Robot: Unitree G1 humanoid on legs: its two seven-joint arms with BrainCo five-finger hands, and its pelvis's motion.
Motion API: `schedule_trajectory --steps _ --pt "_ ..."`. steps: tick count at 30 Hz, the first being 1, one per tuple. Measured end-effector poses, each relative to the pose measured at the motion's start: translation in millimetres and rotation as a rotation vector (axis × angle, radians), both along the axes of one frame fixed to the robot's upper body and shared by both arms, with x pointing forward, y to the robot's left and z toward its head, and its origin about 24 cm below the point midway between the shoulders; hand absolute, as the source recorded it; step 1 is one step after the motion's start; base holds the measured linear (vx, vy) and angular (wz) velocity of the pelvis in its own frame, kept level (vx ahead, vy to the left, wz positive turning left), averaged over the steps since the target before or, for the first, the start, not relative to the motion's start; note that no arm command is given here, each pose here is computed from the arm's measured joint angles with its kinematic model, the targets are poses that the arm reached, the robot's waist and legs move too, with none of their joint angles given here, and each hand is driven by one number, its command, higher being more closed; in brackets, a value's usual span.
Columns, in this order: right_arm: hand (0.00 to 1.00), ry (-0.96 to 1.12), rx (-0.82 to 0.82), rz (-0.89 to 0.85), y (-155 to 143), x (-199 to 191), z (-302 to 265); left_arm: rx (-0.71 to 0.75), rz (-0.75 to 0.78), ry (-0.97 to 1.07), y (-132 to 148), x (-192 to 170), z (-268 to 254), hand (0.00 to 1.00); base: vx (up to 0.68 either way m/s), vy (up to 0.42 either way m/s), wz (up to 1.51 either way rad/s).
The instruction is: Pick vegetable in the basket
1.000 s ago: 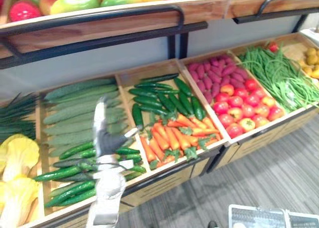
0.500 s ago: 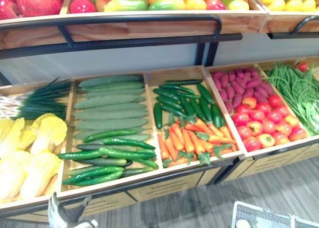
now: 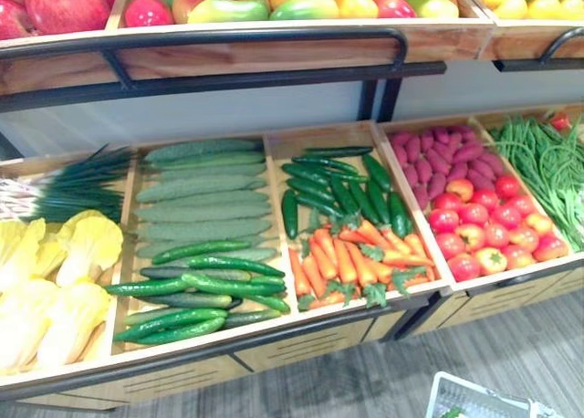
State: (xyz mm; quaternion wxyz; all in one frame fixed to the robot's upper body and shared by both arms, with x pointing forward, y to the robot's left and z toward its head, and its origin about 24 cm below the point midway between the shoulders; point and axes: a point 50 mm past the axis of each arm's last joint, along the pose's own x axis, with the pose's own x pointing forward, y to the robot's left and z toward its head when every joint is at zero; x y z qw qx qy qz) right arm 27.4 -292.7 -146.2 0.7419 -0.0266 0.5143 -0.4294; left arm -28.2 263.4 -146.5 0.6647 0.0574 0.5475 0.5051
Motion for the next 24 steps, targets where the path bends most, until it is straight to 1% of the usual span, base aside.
schedule_trajectory --steps 3,5,7,12,14,15,16,18,20,22,23,24 --pt "1.0 -0.002 0.008 0.038 1.0 8.2 -0.3 -0.085 -0.093 -0.026 -6.4 12.5 -5.5 0.0 0.01 -0.011 -0.19" --pt "1.0 -0.001 0.009 0.047 -0.2 9.0 0.0 -0.113 -0.136 -0.042 -7.9 18.6 -6.9 0.0 0.01 -0.01 -0.19" --pt "1.0 -0.002 0.018 0.063 -4.2 12.4 1.3 -0.182 -0.204 -0.044 -12.3 20.7 -10.5 0.0 0.02 -0.005 -0.26" --pt "1.0 -0.008 0.023 0.073 -8.5 15.4 3.0 -0.261 -0.366 -0.057 -21.7 36.6 -13.9 0.0 0.03 0.005 -0.23" --pt "1.0 -0.011 0.025 0.073 -9.1 15.2 3.3 -0.266 -0.435 -0.062 -21.2 47.4 -13.5 0.0 -0.01 0.026 -0.2" --pt "1.0 -0.019 0.026 0.077 -9.7 16.0 3.9 -0.266 -0.496 -0.065 -21.2 57.8 -13.1 0.0 -0.06 0.066 -0.22" --pt "1.0 -0.04 0.022 0.091 -9.7 21.5 5.3 -0.268 -0.55 -0.061 -20.4 67.2 -12.9 0.0 -0.07 0.091 -0.35" --pt "1.0 -0.065 0.012 0.144 -7.2 34.2 7.2 -0.256 -0.607 -0.056 -17.8 79.6 -11.7 0.0 -0.13 0.109 -0.86" --pt "1.0 -0.091 0.014 0.181 -2.1 43.7 8.1 -0.233 -0.63 -0.073 -13.2 91.9 -8.7 0.0 -0.17 0.148 -1.19" --pt "1.0 -0.126 0.01 0.236 2.2 59.4 10.9 -0.233 -0.638 -0.079 -15.1 95.3 -8.6 0.0 -0.21 0.142 -1.2" --pt "1.0 -0.136 0.006 0.248 2.1 63.9 12.2 -0.21 -0.658 -0.094 -12.0 101.1 -5.6 0.0 -0.19 0.156 -1.13" --pt "1.0 -0.112 0.017 0.255 3.6 59.8 9.8 -0.194 -0.677 -0.091 -8.1 101.8 -3.6 0.0 -0.16 0.156 -1.12"
